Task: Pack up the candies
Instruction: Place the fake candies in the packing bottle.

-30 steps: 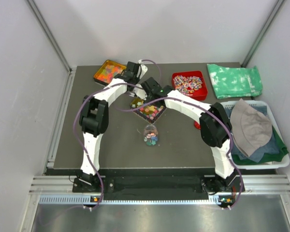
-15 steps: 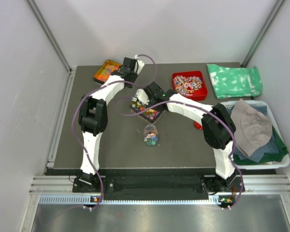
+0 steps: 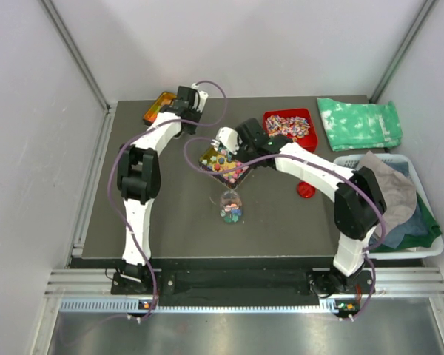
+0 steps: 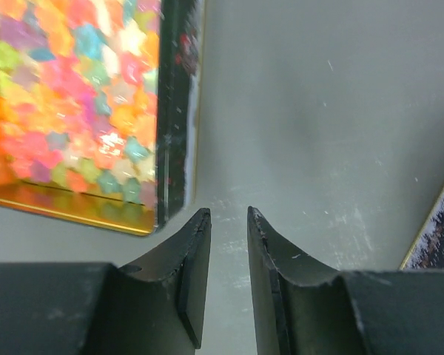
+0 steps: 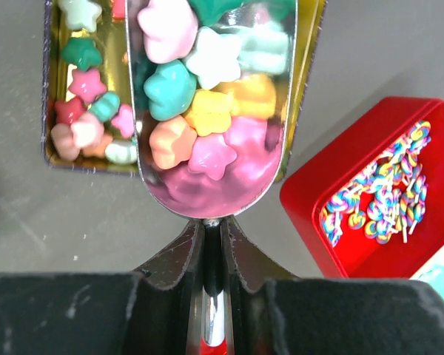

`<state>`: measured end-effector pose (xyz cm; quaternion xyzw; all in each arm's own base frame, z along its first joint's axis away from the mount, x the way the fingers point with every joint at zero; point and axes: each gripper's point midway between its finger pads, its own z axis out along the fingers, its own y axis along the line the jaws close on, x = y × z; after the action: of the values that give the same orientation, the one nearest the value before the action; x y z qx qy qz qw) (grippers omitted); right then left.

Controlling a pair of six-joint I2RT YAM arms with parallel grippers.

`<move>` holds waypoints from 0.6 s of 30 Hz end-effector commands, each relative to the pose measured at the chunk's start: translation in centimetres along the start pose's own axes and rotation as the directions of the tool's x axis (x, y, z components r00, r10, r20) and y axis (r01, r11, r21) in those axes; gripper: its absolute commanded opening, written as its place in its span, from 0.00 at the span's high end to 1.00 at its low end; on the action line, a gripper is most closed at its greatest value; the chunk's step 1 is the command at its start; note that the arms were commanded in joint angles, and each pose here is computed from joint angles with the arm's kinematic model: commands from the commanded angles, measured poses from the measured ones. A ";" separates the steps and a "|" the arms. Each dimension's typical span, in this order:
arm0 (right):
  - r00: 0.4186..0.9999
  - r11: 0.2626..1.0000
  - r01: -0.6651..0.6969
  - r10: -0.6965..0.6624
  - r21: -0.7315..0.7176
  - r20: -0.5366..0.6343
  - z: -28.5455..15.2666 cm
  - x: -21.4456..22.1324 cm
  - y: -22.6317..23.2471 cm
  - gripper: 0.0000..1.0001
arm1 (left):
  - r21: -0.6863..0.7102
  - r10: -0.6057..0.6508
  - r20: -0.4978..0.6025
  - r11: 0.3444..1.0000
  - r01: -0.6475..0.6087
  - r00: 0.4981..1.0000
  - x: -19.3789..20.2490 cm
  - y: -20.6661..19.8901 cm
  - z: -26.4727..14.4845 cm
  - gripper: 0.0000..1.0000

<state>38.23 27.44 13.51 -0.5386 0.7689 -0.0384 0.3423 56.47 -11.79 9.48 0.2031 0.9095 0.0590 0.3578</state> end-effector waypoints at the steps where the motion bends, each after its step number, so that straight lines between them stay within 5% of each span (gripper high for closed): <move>1: 0.990 0.998 -0.064 0.066 -0.021 0.126 -3.4 -1.3 -1.5 1.00 | 0.073 -0.100 0.017 0.992 0.098 0.995 -0.5 0.6 -0.6 0.68; 8: 0.988 0.992 -0.047 0.063 -0.115 0.138 -6.2 0.7 0.0 1.00 | 0.165 -0.149 0.025 0.976 0.143 0.989 -0.5 0.8 -1.9 0.67; 18: 0.987 0.985 0.149 -0.143 -0.084 0.067 -12.9 3.5 -0.4 1.00 | 0.179 -0.128 -0.018 0.975 0.129 0.992 1.7 0.4 -4.3 0.67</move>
<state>32.39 21.60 18.32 -0.5758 0.7499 0.0009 0.3257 53.53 -10.03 7.28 0.1685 0.9361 -0.0299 0.3074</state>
